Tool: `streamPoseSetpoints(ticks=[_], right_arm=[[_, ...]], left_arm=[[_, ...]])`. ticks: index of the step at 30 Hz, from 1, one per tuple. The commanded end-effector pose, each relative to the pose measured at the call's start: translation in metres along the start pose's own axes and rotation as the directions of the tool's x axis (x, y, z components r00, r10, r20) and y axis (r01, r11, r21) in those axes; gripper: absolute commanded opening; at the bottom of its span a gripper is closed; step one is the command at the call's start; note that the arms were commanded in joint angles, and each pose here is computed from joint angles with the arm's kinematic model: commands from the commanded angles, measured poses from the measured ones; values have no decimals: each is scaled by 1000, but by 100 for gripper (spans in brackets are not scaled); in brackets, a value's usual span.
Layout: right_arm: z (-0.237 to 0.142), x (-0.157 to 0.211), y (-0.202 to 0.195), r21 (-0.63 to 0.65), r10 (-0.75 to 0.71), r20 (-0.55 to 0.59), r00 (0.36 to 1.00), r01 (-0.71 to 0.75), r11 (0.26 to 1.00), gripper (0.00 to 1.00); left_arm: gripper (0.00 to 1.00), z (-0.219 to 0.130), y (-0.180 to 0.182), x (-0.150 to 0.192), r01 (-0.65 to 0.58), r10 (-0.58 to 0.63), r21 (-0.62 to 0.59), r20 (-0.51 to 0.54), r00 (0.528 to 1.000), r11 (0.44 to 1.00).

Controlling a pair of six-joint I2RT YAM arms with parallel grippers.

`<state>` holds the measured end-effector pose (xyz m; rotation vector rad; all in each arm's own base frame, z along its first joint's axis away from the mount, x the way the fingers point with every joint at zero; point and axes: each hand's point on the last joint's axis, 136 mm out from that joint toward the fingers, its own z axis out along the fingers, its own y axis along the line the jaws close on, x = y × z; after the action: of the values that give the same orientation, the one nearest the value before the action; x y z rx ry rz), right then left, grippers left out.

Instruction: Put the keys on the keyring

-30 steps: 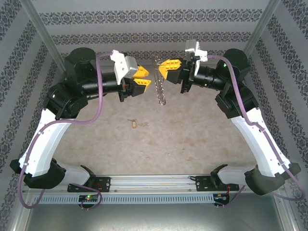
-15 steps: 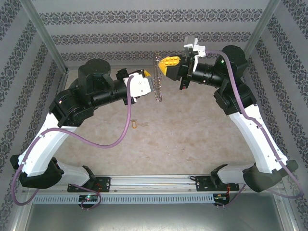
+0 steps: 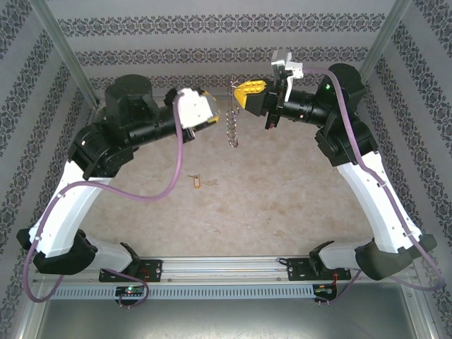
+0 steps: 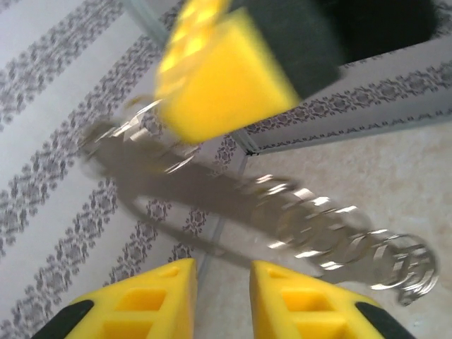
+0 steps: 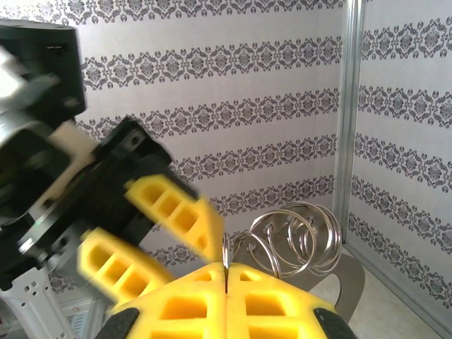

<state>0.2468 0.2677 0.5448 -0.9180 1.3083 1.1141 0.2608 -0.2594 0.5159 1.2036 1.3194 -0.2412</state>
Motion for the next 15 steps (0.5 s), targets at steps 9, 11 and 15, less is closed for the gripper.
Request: streamPoseSetpoints(ticks=[9,11,15], right_arm=[[-8,75,-20,67,159,-35,987,-157,985,0],[-7,101,-24,93,194,-54,979,-189,978,0],[-3,156,-32,139,280,-101,955,-265,954,0]], left_arm=[[29,-4,-15,26,284,-284,10,-28,958,959],[29,-2,-20,34,310,-310,12,-40,950,951],[29,3,-27,49,349,-347,10,-75,935,937]])
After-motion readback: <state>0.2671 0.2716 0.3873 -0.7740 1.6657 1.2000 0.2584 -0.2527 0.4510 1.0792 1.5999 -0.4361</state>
